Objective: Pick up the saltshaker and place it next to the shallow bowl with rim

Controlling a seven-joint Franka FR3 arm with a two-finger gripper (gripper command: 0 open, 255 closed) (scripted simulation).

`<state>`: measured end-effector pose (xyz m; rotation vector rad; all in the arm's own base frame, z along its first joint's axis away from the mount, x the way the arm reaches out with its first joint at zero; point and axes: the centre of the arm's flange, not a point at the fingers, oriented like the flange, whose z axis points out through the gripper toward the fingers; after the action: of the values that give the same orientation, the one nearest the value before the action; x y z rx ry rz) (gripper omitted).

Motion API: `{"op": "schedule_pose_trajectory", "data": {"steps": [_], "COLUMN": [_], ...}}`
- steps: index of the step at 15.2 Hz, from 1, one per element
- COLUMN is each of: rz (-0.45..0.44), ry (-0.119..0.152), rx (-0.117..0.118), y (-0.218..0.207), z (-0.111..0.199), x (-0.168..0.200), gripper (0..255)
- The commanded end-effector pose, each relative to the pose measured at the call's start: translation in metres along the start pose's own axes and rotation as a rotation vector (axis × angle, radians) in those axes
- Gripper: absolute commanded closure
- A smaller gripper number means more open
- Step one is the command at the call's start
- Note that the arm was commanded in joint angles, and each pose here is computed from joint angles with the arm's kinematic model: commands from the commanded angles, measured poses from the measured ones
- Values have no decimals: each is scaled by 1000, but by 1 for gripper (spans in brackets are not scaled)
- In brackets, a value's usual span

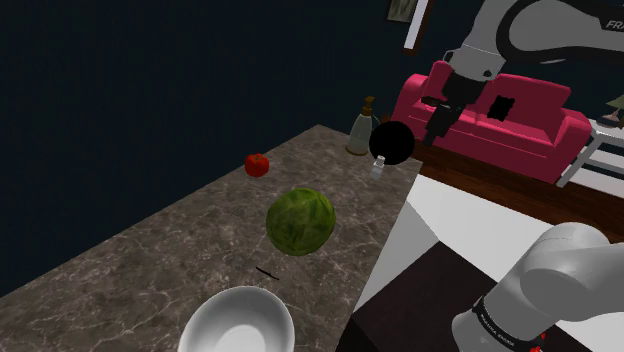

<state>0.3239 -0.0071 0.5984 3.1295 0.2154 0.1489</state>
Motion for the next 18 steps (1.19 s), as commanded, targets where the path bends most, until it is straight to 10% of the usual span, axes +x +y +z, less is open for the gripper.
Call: {"op": "schedule_pose_trajectory", "data": {"steps": [1,18], "rz": [0,-124], "ry": [0,-114], "rx": [0,69], "y": [0,143], "z": [0,137], "x": [0,138], "gripper": [0,0]}}
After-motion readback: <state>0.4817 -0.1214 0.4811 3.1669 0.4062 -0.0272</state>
